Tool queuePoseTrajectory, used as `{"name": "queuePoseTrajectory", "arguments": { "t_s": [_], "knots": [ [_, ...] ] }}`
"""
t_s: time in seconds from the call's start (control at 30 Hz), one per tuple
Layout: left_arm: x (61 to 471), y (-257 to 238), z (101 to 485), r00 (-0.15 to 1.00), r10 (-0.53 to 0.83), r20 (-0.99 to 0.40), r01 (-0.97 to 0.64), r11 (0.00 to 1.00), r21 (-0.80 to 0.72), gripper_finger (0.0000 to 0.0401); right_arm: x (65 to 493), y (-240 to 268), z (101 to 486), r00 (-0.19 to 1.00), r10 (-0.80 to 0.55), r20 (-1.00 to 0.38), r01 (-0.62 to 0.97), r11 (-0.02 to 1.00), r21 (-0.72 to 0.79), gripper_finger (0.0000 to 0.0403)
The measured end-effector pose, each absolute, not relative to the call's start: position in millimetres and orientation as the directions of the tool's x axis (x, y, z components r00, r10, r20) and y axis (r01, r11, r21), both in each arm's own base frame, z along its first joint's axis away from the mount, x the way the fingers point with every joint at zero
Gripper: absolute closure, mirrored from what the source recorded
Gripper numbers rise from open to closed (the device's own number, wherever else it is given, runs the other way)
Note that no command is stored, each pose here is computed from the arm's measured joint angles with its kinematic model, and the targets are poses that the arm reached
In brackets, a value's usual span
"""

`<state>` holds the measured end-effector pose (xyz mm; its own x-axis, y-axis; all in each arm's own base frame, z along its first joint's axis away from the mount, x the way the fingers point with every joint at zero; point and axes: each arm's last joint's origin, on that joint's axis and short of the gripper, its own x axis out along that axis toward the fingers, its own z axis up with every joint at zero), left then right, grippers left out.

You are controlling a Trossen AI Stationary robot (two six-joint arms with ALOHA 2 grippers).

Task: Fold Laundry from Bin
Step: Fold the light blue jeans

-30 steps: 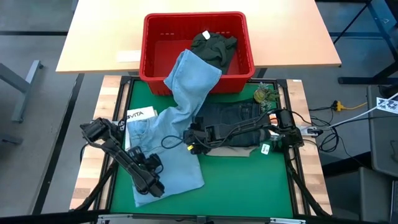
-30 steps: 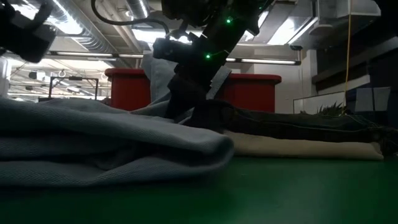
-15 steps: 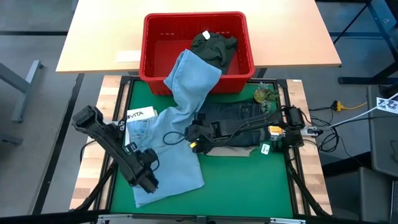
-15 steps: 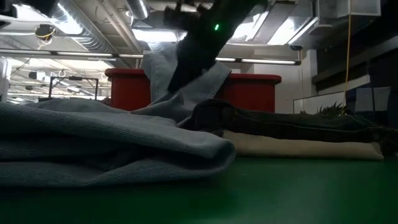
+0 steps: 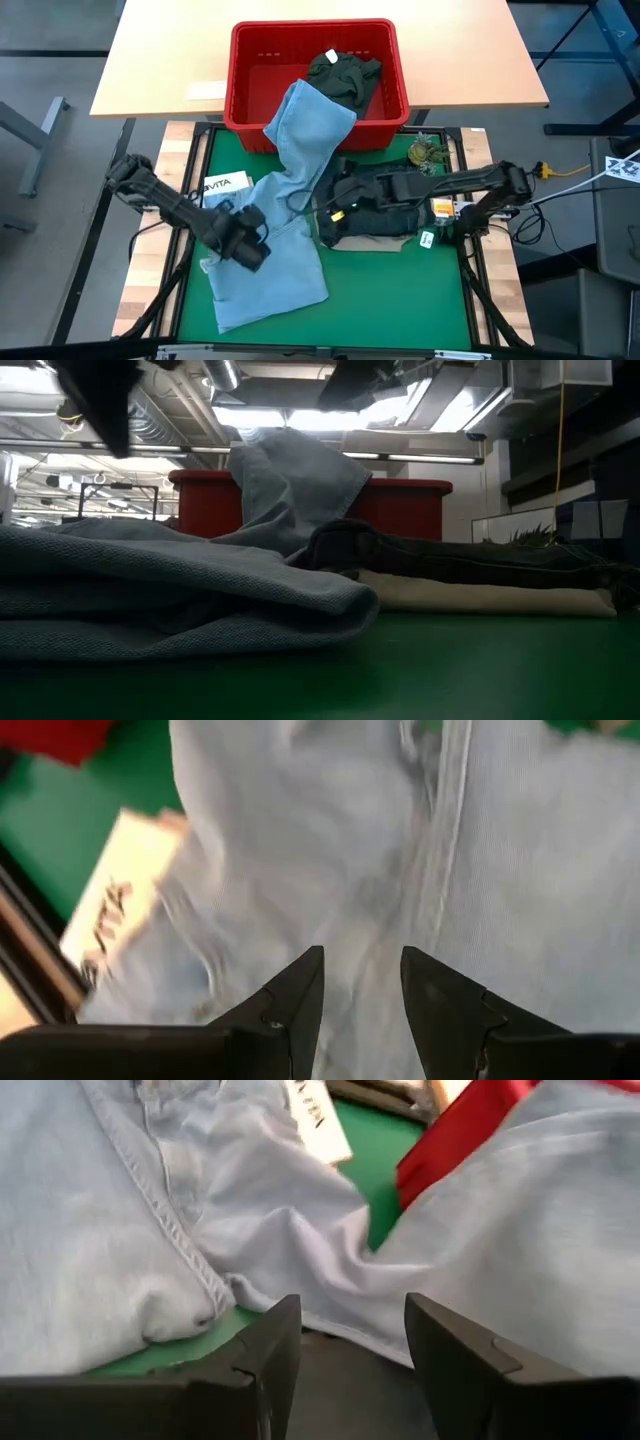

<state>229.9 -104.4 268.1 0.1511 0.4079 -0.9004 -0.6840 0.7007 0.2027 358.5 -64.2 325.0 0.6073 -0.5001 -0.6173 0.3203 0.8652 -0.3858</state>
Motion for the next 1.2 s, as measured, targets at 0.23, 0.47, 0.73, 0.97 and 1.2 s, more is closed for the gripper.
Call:
{"name": "queuePoseTrajectory", "arguments": {
  "t_s": [0.23, 0.47, 0.73, 0.97, 1.2],
  "knots": [
    [256.1, -62.0, 270.6, 0.198, 0.406, -0.892, -0.613, 0.762, 0.210, 0.0271, 330.3, -59.9, 352.5, 0.620, -0.500, -0.604, 0.338, 0.866, -0.369, 0.0224],
    [287.8, -23.0, 276.4, 0.370, 0.408, -0.835, -0.488, 0.850, 0.199, 0.0271, 313.6, -55.9, 354.5, 0.582, -0.446, -0.680, 0.335, 0.893, -0.299, 0.0224],
    [314.0, 10.7, 291.4, 0.557, 0.470, -0.685, -0.449, 0.864, 0.227, 0.0271, 303.4, -52.9, 344.8, 0.490, -0.386, -0.782, 0.328, 0.913, -0.245, 0.0224],
    [323.9, 38.0, 303.7, 0.616, 0.555, -0.559, -0.469, 0.829, 0.305, 0.0268, 303.1, -52.9, 344.7, 0.488, -0.385, -0.783, 0.341, 0.910, -0.235, 0.0224],
    [328.3, 67.7, 316.3, 0.640, 0.632, -0.437, -0.522, 0.775, 0.356, 0.0230, 303.7, -53.0, 344.9, 0.493, -0.386, -0.780, 0.342, 0.910, -0.234, 0.0224]
  ]
}}
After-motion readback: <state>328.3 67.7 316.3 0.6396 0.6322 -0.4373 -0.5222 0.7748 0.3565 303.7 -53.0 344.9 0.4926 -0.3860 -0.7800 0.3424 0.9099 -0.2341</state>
